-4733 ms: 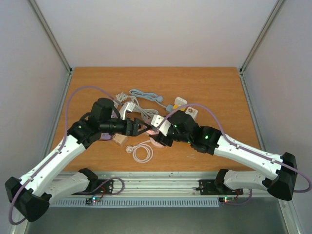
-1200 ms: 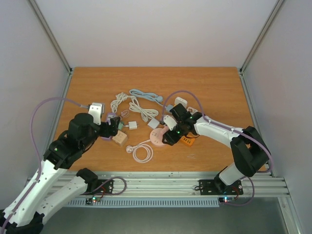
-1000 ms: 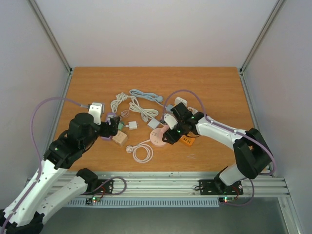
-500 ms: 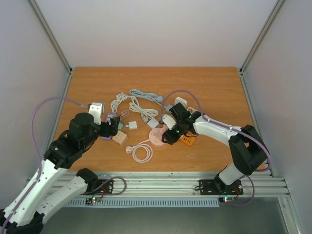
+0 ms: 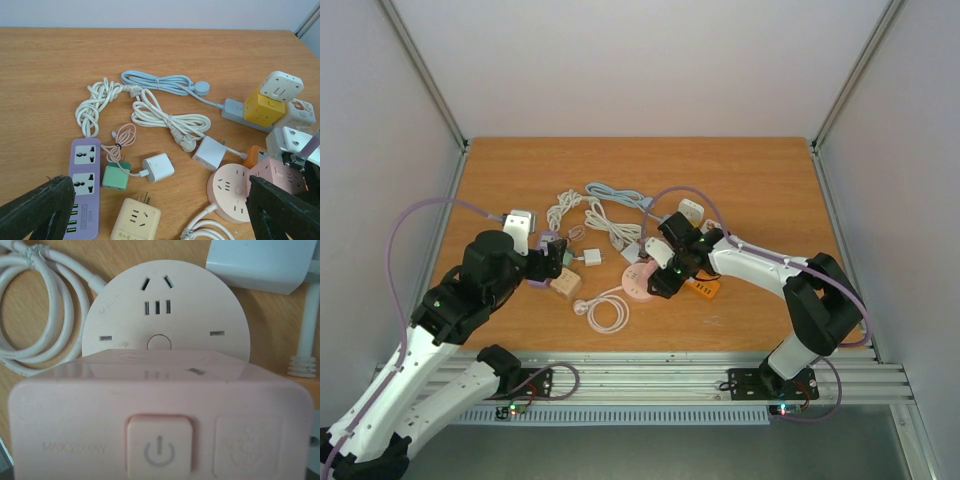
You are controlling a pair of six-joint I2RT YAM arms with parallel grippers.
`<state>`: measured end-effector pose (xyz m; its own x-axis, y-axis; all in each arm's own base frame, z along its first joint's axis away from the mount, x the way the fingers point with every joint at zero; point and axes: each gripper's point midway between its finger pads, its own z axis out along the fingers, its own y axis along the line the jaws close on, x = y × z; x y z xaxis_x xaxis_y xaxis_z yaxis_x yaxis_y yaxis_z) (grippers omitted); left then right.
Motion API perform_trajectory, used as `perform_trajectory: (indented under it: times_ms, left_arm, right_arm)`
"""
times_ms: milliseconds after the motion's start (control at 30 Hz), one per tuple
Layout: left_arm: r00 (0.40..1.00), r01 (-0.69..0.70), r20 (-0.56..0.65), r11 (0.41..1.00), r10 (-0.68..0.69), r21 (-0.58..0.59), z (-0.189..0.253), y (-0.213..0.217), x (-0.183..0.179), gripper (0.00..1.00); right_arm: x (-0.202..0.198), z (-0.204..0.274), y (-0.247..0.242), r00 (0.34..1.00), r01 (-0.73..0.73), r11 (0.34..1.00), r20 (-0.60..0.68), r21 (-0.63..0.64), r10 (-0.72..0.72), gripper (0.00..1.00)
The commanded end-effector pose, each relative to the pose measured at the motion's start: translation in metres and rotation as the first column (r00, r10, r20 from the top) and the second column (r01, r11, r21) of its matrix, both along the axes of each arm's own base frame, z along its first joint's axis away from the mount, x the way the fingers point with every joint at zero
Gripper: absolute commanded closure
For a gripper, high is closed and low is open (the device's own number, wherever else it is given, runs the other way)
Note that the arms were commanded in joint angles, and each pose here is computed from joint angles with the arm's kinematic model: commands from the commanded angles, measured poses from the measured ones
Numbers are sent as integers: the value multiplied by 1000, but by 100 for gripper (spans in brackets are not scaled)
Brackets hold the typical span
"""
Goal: Insert the plug
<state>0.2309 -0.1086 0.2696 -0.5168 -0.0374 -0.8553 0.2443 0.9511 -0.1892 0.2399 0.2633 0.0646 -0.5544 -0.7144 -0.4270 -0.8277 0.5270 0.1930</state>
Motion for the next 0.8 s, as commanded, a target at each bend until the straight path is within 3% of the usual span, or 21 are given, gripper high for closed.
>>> perform_trajectory:
  times_ms: [0, 367, 633, 767]
  left_arm:
    - [999, -13, 36, 1000, 13, 0, 5, 0, 7, 6]
    - [999, -10, 31, 1000, 10, 4, 3, -1, 7, 6]
    - [999, -12, 31, 1000, 12, 7, 3, 0, 7, 6]
    - [999, -13, 29, 1000, 13, 9, 2, 0, 8, 6]
  right_arm:
    - [-16, -20, -12, 998, -40, 992, -55, -118, 34, 75]
    - [-16, -28, -13, 995, -80, 980, -70, -185, 68, 75]
    - [-10, -49, -24, 999, -30, 951, 24, -307, 40, 71]
    - [-12, -53, -25, 998, -31, 952, 38, -306, 45, 70]
